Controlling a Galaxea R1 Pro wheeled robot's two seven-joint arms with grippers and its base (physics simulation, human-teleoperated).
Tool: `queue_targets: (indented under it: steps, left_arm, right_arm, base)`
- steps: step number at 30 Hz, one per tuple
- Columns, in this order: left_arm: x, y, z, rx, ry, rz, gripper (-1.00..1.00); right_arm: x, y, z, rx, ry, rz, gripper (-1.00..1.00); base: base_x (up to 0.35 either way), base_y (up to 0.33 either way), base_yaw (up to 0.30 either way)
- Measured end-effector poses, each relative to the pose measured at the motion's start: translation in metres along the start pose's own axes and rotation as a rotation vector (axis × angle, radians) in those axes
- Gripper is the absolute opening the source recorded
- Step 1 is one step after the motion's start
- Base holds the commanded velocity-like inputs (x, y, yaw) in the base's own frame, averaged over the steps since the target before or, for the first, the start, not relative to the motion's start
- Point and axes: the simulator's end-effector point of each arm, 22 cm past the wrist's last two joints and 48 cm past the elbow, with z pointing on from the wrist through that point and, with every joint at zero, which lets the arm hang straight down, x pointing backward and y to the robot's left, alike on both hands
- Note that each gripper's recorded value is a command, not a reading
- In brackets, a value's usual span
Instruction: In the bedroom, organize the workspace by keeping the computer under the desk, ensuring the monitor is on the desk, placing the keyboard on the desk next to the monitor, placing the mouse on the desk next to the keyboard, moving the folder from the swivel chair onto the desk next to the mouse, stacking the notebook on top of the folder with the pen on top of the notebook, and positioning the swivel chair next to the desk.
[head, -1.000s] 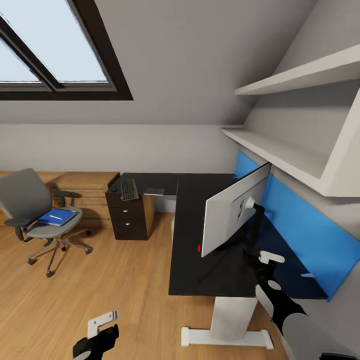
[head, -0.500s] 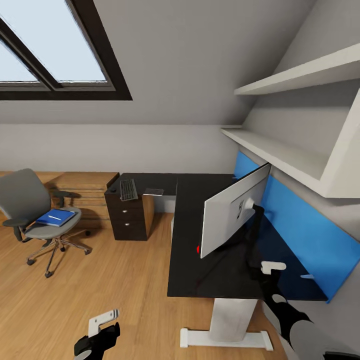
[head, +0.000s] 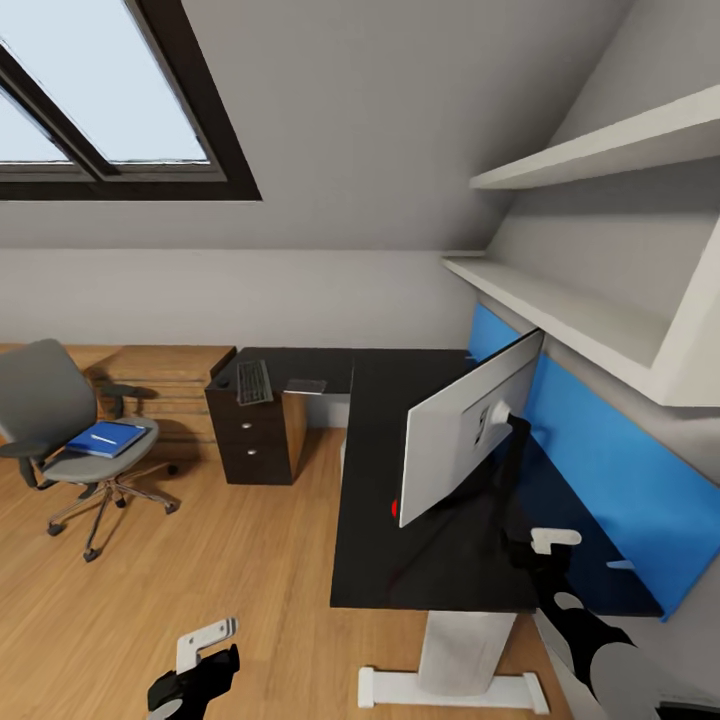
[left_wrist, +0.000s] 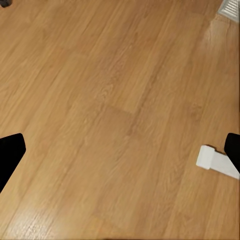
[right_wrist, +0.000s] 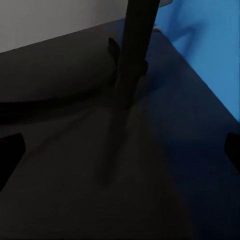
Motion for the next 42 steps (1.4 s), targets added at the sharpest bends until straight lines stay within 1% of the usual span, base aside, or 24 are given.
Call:
queue_targets:
  steps: [10,15,20,25,28,31,36,42]
  left_arm:
    - [0.0,0.001,0.0,-0.003,-0.001,0.001,1.0]
    - [0.0,0.001,0.0,-0.003,-0.001,0.002,1.0]
    - [-0.003,0.002,0.0,-0.004,-0.008,-0.005,1.0]
    - [-0.01,0.001,0.0,0.001,-0.04,-0.036,1.0]
    - [-0.011,0.001,0.0,0.001,-0.048,-0.044,1.0]
    - [-0.012,0.002,0.0,0.001,-0.051,-0.048,1.0]
    - [-0.012,0.002,0.0,0.001,-0.052,-0.048,1.0]
    - [-0.012,0.001,0.0,0.001,-0.052,-0.048,1.0]
  right_arm:
    - [-0.002,-0.003,0.0,0.011,-0.004,0.006,1.0]
    - [-0.003,-0.008,0.0,0.039,-0.005,0.009,1.0]
    - [-0.002,-0.014,0.0,0.073,-0.003,0.02,1.0]
    - [-0.003,-0.015,-0.001,0.079,-0.004,0.023,1.0]
    - [-0.004,-0.016,0.0,0.081,-0.006,0.023,1.0]
    - [-0.005,-0.016,0.0,0.082,-0.011,0.024,1.0]
    - [-0.006,-0.017,0.0,0.082,-0.01,0.022,1.0]
    - [-0.005,-0.02,0.001,0.084,-0.01,0.018,1.0]
  base:
    - [0.099,-0.001,0.0]
    - [0.235,0.0,0.0]
    - [0.097,0.0,0.0]
    - [0.204,0.0,0.0]
    - [0.109,0.0,0.0]
    - [0.069,0.0,0.0]
    - [0.225,-0.058,0.0]
    - [0.078,-0.022,0.0]
